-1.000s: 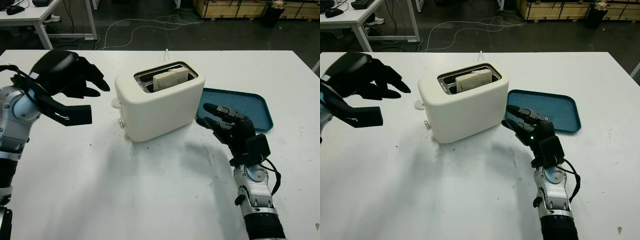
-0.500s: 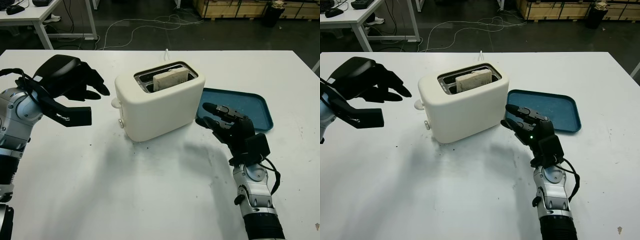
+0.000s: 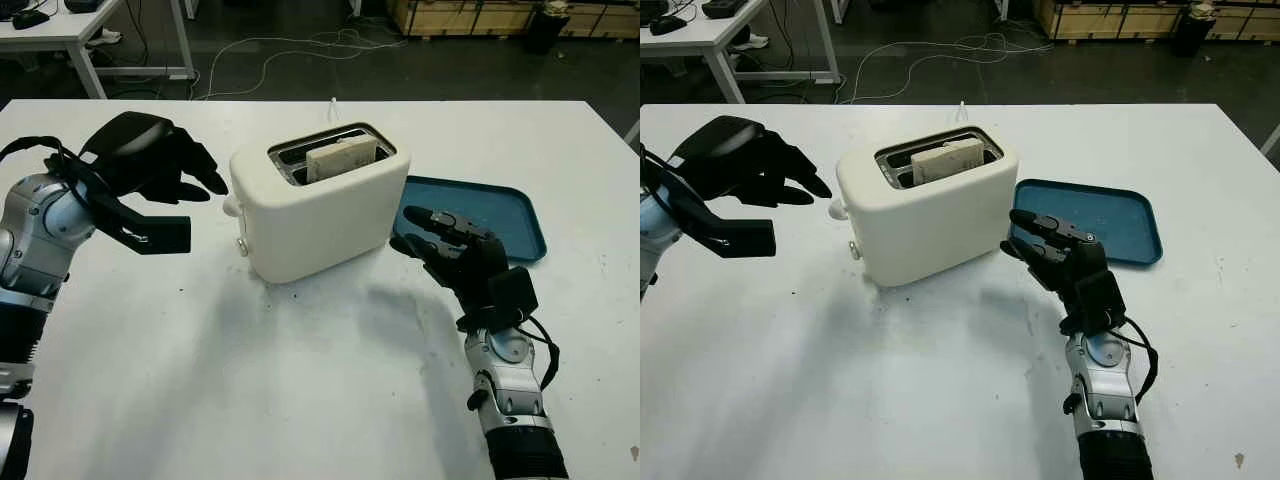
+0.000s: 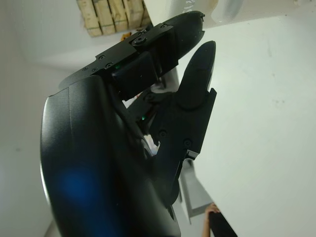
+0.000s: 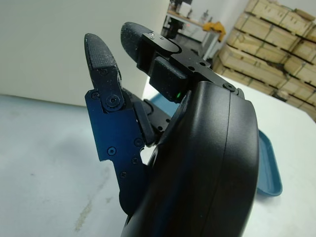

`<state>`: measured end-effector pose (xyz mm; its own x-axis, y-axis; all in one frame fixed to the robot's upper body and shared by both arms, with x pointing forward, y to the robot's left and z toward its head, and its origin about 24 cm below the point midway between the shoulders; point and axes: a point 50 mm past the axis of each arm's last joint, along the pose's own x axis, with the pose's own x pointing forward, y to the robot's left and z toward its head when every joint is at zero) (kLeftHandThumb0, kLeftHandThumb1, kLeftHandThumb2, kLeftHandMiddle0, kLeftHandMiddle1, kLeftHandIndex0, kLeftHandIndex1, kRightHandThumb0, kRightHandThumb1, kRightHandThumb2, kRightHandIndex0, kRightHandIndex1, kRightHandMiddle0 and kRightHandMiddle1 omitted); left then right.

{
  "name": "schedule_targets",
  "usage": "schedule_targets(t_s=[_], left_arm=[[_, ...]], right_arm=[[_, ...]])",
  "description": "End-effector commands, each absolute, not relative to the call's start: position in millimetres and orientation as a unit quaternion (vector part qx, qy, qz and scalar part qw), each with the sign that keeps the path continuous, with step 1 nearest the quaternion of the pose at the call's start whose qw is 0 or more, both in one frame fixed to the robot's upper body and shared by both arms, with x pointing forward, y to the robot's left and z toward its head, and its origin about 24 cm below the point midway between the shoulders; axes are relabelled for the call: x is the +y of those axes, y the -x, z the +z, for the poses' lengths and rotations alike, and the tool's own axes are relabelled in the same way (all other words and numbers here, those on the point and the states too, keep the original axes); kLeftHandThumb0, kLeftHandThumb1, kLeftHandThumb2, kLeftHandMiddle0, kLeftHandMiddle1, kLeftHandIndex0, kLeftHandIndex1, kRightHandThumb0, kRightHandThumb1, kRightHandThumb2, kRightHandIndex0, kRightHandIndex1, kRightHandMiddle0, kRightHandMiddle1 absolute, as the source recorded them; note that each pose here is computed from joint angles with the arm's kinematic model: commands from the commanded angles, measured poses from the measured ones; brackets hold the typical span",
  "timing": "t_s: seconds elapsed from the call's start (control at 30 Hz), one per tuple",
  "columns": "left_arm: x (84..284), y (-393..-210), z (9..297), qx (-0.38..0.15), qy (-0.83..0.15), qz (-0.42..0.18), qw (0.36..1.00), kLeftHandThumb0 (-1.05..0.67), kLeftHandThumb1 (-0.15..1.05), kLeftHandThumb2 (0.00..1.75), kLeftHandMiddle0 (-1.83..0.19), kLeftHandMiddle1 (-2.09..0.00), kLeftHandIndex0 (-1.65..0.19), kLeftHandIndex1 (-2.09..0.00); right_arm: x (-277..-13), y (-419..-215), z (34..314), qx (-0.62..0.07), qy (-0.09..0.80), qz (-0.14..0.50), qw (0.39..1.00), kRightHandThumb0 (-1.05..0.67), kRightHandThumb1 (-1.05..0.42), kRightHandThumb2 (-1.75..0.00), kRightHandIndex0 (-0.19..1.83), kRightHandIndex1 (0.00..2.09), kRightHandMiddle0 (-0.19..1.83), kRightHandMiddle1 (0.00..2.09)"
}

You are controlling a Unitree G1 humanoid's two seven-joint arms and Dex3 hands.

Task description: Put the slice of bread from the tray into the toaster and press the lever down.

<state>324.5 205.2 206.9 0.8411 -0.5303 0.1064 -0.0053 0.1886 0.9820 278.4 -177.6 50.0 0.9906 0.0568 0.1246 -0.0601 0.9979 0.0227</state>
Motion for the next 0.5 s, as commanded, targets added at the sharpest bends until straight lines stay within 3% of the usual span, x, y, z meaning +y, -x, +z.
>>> schedule_targets(t_s=[0.0,0.47], left_arm=[[202.6,-326.1,209.3,-0.225,-0.606,-0.183,0.741,-0.27,0.84,0.00,-0.98,-1.30,-1.31,-0.01],[199.5,-327.2,205.5,-0.223,-0.602,-0.191,0.743,-0.24,0.83,0.00,-0.99,-1.14,-1.32,-0.01]], right_arm=[[-176.3,-278.1,50.5,-0.058,-0.015,0.032,0.998,-0.45,-0.83,0.00,1.22,0.01,1.07,0.00],[-176.0,-277.9,50.1,-0.055,-0.015,0.033,0.998,-0.47,-0.83,0.00,1.21,0.00,1.07,0.00]])
